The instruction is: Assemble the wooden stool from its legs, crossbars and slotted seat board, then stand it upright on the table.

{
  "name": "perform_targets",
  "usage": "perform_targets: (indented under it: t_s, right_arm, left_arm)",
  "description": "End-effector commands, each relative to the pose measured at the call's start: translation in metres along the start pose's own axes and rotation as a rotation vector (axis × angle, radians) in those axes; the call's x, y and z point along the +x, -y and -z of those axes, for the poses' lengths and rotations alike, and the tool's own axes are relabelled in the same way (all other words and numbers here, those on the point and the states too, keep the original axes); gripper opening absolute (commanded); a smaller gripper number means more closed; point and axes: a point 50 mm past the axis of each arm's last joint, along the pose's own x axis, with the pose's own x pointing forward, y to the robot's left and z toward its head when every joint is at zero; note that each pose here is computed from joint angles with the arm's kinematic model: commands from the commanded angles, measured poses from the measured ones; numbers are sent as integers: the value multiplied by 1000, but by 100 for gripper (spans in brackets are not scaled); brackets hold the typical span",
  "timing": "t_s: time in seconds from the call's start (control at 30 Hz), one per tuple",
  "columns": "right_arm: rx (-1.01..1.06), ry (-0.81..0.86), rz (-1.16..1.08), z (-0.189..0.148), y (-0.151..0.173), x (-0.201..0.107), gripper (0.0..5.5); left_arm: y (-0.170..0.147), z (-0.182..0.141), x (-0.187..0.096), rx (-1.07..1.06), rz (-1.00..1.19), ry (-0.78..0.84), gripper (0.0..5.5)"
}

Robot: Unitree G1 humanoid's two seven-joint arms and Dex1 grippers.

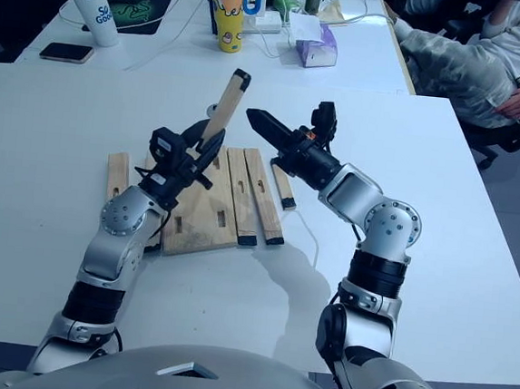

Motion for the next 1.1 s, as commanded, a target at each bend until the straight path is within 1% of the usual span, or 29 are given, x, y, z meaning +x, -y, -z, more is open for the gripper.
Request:
perform_targets:
  t_s: [0.03,0.27,0.3,0.37,0.5,0.83,0.93,1.1]
  right_arm:
    - [14,-9,6,-5,-3,3,316]
    - [6,7,-10,-11,-7,10,316]
    - [3,8,-10,-12,-8,10,297]
    - [-1,8,-7,-13,-7,11,277]
    - [-10,3,14,-12,-4,10,211]
    - [-26,0,38,-13,1,8,67]
    - [-38,-5,40,-14,1,8,50]
    - [-58,-2,63,-15,4,7,47]
  left_arm:
    - [9,-3,6,12,64,16,132]
    - [26,8,5,-2,189,-43,132]
    - [26,9,4,1,192,-47,132]
    - [26,10,3,7,183,-50,132]
    - [20,13,1,13,154,-60,132]
    - [21,20,-2,22,171,-87,132]
    - [21,19,-2,13,173,-83,132]
    - [19,17,-2,15,163,-73,132]
